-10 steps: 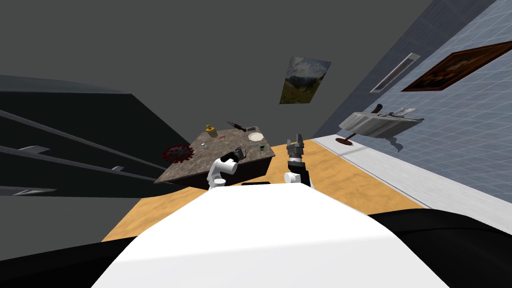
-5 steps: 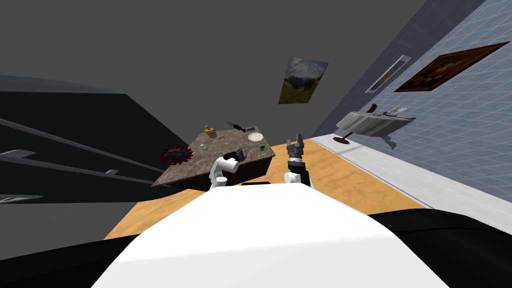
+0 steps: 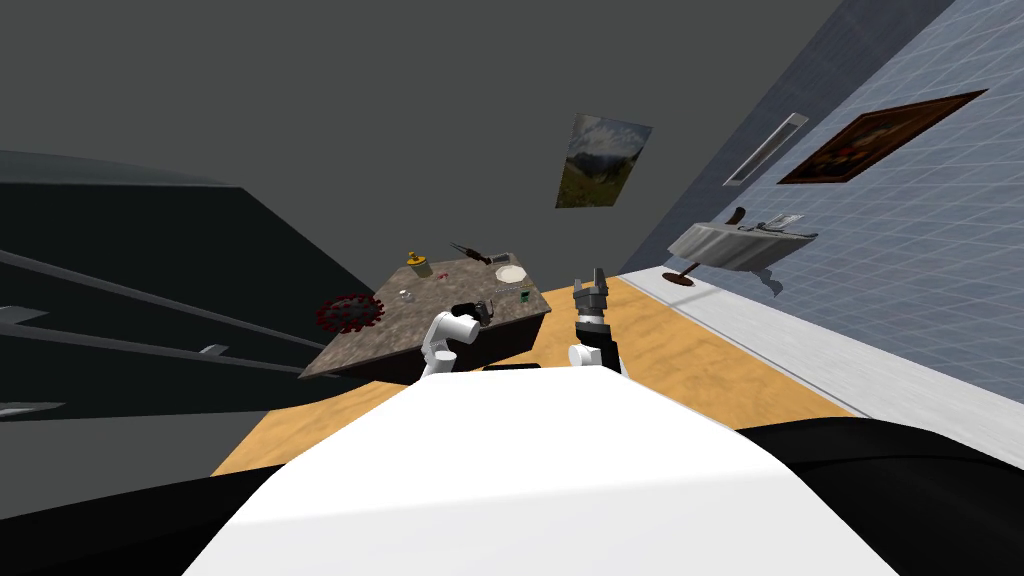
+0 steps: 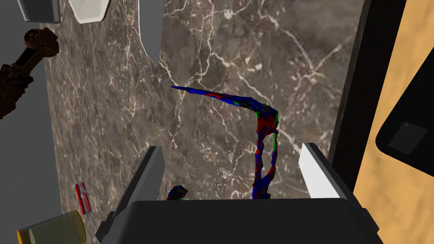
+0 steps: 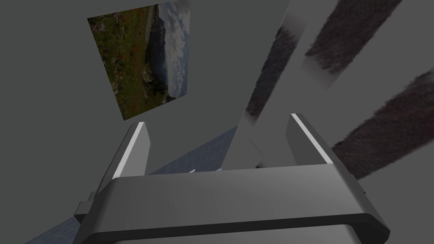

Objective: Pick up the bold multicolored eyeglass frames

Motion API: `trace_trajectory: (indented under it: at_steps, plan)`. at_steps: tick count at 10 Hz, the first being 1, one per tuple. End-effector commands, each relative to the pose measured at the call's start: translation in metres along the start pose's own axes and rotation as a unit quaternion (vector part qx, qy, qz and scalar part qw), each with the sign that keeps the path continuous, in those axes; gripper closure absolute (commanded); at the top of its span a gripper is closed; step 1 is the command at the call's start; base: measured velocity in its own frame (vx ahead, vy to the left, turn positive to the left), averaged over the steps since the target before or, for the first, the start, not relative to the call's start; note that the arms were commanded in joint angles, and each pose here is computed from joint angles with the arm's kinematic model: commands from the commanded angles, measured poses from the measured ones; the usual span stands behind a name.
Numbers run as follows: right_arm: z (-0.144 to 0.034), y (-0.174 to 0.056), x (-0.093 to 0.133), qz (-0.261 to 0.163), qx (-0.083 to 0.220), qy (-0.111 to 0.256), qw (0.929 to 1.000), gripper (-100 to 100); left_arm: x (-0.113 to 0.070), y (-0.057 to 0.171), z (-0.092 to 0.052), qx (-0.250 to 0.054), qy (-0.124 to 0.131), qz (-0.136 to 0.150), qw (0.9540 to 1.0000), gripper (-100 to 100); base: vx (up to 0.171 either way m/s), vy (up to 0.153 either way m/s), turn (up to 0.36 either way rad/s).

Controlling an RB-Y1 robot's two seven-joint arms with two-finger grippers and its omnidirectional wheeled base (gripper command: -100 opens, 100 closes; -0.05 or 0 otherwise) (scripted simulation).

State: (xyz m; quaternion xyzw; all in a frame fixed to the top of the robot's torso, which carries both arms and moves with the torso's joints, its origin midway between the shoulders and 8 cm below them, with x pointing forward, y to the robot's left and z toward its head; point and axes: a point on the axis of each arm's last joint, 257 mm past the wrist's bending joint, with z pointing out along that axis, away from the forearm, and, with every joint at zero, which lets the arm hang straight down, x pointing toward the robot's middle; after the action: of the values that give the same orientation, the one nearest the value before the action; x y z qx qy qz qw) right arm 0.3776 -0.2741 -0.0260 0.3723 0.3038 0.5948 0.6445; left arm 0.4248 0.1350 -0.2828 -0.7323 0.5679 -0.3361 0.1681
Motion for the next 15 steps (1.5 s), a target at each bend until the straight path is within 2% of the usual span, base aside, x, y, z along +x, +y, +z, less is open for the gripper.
trace_trajectory:
  at_steps: [1,5,7,8,9,10,13,14,15]
  plan:
    - [0.0,0.0,0.0,0.0,0.0,0.0,1.0,0,-0.001,0.004,0.0,-0.01,-0.006,-0.001,0.9999,-100,0.004,0.021,-0.027]
    - [0.0,0.0,0.0,0.0,0.0,0.0,1.0,0,-0.01,0.021,-0.001,-0.053,-0.034,0.001,0.998,-100,0.003,0.027,-0.046]
    - [0.0,0.0,0.0,0.0,0.0,0.0,1.0,0,-0.013,0.025,-0.002,-0.063,-0.044,0.002,0.997,-100,0.002,0.019,-0.023]
    - [0.0,0.0,0.0,0.0,0.0,0.0,1.0,0,-0.012,0.023,-0.001,-0.059,-0.04,0.002,0.9974,-100,0.001,0.007,-0.004]
    - [0.0,0.0,0.0,0.0,0.0,0.0,1.0,0,-0.012,0.024,-0.001,-0.061,-0.041,0.002,0.9973,0,0.0,0.0,0.0]
    - [0.0,0.0,0.0,0.0,0.0,0.0,1.0,0,-0.014,0.025,0.005,-0.06,-0.041,0.002,0.9973,-100,0.006,-0.003,0.001]
    - [0.0,0.0,0.0,0.0,0.0,0.0,1.0,0,-0.017,0.027,0.018,-0.06,-0.041,0.002,0.9974,-100,0.013,-0.01,0.001]
    - [0.0,0.0,0.0,0.0,0.0,0.0,1.0,0,-0.017,0.027,0.015,-0.061,-0.041,0.002,0.9973,-100,0.006,-0.004,0.001]
    - [0.0,0.0,0.0,0.0,0.0,0.0,1.0,0,-0.017,0.027,0.016,-0.06,-0.041,0.002,0.9974,100,0.0,0.0,0.0]
